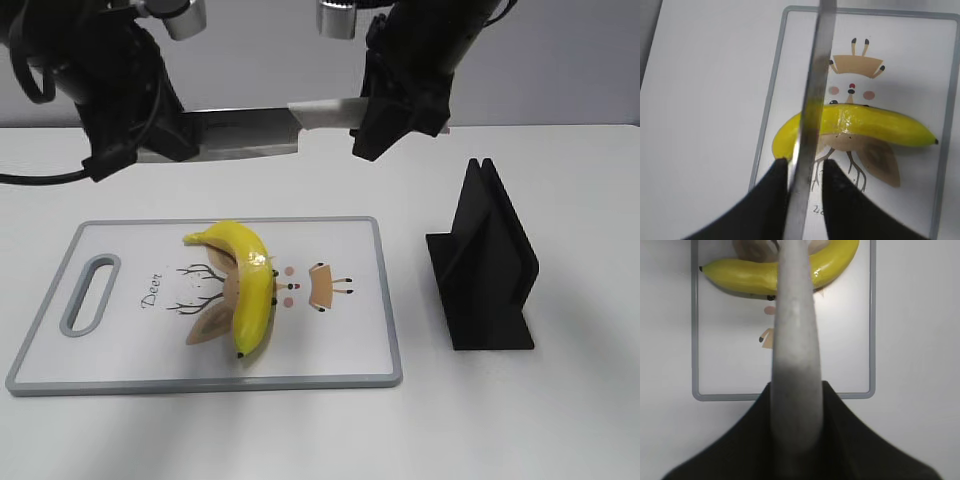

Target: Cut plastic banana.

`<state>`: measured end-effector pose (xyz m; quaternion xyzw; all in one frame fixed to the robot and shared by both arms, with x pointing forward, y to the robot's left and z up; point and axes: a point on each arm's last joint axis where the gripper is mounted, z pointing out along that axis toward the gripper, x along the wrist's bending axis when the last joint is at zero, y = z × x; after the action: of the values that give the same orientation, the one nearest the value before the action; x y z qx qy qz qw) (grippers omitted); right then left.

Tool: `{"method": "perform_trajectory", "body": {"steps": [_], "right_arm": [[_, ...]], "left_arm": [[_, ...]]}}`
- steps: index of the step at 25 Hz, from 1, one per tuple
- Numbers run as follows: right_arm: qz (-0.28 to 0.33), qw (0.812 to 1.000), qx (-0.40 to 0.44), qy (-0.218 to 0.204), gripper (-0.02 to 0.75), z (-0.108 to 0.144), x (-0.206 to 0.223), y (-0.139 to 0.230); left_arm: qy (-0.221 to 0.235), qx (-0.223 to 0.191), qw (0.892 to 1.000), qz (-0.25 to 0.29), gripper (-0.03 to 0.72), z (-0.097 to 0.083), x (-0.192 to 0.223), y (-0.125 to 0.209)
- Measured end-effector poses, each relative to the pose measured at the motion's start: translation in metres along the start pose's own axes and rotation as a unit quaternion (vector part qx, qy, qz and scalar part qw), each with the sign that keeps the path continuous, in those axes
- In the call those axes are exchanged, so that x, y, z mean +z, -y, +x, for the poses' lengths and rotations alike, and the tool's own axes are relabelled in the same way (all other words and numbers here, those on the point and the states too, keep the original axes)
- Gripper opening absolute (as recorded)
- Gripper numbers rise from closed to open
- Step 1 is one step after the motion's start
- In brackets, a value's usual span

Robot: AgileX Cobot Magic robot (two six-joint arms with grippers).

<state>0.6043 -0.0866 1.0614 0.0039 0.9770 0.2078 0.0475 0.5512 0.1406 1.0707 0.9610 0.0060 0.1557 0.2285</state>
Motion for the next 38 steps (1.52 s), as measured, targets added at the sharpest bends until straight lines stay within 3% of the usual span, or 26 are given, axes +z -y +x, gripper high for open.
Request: {"method": "perform_trajectory", "body": {"steps": [4, 6, 8, 10, 13, 16, 20, 24, 28, 30, 32, 35, 38], "right_arm": [[-0.006, 1.000, 0.015, 0.004, 0.165, -0.001, 0.000, -0.001], [-0.008, 1.000, 0.020, 0.008, 0.165, -0.001, 0.000, -0.001], [-0.004, 1.000, 0.019, 0.010, 0.165, -0.002, 0.000, -0.001], [-0.003, 1.000, 0.020, 0.011, 0.165, -0.002, 0.000, 0.000], [-0.001, 0.999, 0.051, 0.012, 0.165, -0.002, 0.000, 0.000], [0.012, 0.992, 0.122, 0.020, 0.165, -0.003, 0.000, 0.003], [0.030, 0.964, 0.262, 0.039, 0.165, -0.006, 0.000, 0.008], [0.036, 0.945, 0.321, 0.048, 0.165, -0.006, -0.001, 0.009], [0.024, 0.927, 0.371, 0.058, 0.165, -0.003, -0.012, 0.007], [0.018, 0.915, 0.399, 0.062, 0.165, 0.003, -0.022, 0.007], [0.016, 0.900, 0.431, 0.063, 0.165, 0.013, -0.029, 0.009], [0.020, 0.876, 0.479, 0.060, 0.165, 0.032, -0.036, 0.017], [-0.006, 0.859, 0.505, 0.079, 0.165, 0.050, -0.044, 0.025]], "left_arm": [[-0.002, -0.005, 1.000, -0.007, 0.470, 0.000, 0.000, -0.002], [-0.009, -0.006, 1.000, -0.011, 0.588, 0.001, -0.001, -0.003], [-0.024, -0.005, 1.000, -0.016, 0.644, 0.003, -0.005, -0.004], [-0.049, -0.015, 0.998, -0.024, 0.660, 0.006, -0.014, -0.005], [-0.108, -0.095, 0.989, -0.038, 0.664, 0.011, -0.040, -0.003], [-0.154, -0.196, 0.968, -0.020, 0.652, 0.011, -0.070, 0.009], [-0.161, -0.303, 0.939, 0.035, 0.615, -0.003, -0.106, 0.033], [-0.136, -0.426, 0.891, 0.074, 0.597, -0.018, -0.134, 0.059], [-0.139, -0.511, 0.846, 0.058, 0.595, -0.033, -0.154, 0.081], [-0.147, -0.537, 0.828, 0.059, 0.595, -0.049, -0.161, 0.092], [-0.152, -0.547, 0.821, 0.061, 0.593, -0.068, -0.164, 0.096], [-0.160, -0.547, 0.820, 0.054, 0.581, -0.105, -0.167, 0.097], [-0.203, -0.537, 0.819, 0.019, 0.576, -0.142, -0.174, 0.096]]}}
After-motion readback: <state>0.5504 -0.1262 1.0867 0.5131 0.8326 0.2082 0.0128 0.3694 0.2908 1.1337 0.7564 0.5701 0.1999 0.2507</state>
